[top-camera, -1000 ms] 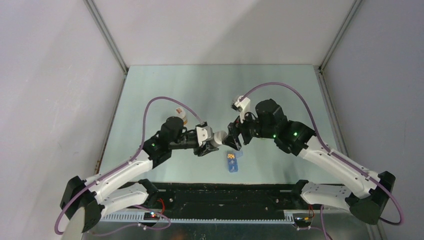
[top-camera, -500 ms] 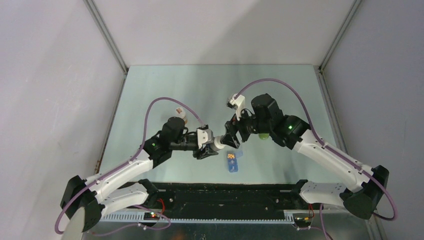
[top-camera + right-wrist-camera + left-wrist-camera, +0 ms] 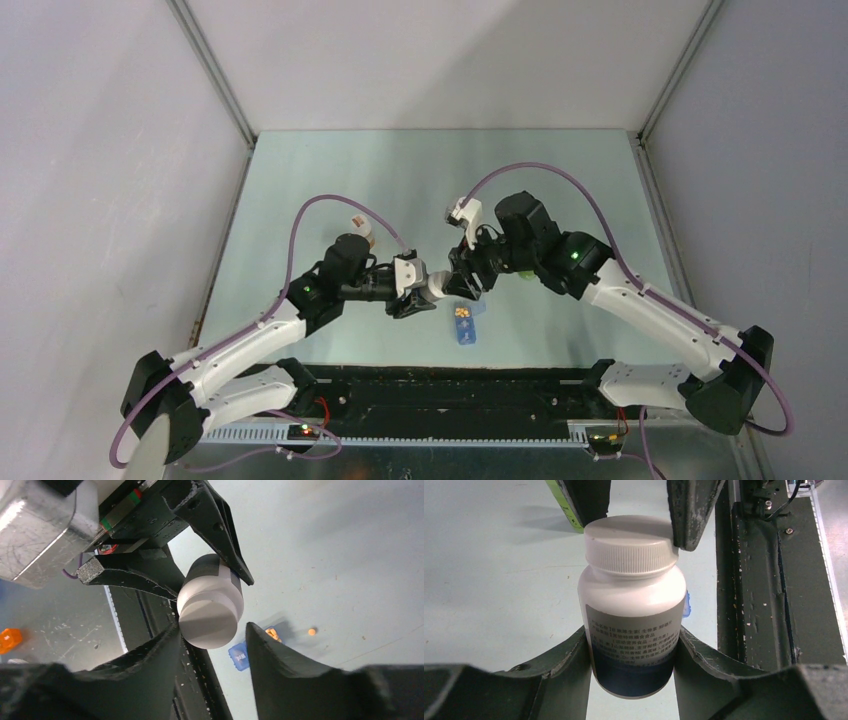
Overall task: Sort the pills into containers
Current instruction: Screw the lid of the pill bottle onto the pill bottle, then place the pill bottle at the center of the board.
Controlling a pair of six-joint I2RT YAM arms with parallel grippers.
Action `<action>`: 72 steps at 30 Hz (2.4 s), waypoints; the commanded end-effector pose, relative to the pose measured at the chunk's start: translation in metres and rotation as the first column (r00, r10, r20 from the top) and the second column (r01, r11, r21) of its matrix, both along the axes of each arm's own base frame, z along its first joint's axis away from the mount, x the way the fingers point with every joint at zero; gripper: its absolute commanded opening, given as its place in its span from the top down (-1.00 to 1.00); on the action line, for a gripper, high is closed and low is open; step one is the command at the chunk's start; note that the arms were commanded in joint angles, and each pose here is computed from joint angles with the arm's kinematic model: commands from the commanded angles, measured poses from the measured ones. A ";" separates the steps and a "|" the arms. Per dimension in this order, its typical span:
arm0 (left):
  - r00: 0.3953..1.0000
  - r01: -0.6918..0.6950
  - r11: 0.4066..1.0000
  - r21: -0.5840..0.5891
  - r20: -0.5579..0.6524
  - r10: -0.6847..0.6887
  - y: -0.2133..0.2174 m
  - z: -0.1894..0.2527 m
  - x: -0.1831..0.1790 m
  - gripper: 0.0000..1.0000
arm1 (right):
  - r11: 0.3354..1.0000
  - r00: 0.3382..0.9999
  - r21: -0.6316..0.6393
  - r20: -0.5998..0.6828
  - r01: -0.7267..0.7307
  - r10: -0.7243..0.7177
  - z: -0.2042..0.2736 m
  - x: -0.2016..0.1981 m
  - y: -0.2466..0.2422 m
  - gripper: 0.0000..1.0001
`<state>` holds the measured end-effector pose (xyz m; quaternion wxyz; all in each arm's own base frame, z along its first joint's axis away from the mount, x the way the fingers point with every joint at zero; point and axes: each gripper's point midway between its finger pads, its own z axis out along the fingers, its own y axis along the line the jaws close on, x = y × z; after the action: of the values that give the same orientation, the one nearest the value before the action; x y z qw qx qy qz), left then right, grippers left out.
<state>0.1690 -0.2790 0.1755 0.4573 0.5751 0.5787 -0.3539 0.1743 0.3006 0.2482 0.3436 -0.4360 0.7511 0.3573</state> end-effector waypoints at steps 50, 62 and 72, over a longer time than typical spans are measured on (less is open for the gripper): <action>0.908 -0.345 0.918 -0.195 0.177 0.379 0.028 0.049 0.052 -0.87 | 0.790 0.811 0.186 -0.170 0.585 -0.560 0.013 0.064 0.059 0.47; 0.573 -0.761 0.542 -0.357 0.021 0.819 0.107 0.077 0.091 -0.99 | 0.703 0.704 0.041 -0.091 0.710 -0.705 -0.050 0.137 0.027 0.49; 0.302 -0.911 0.213 -0.354 -0.218 0.928 0.148 0.078 0.105 -0.99 | 0.688 0.689 -0.112 -0.033 0.717 -0.724 -0.118 0.172 0.040 0.45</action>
<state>0.2677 -0.1480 0.2317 0.6847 0.1290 0.7097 -0.1044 0.3232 0.3277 0.1121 0.3743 -0.1096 0.9038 0.1763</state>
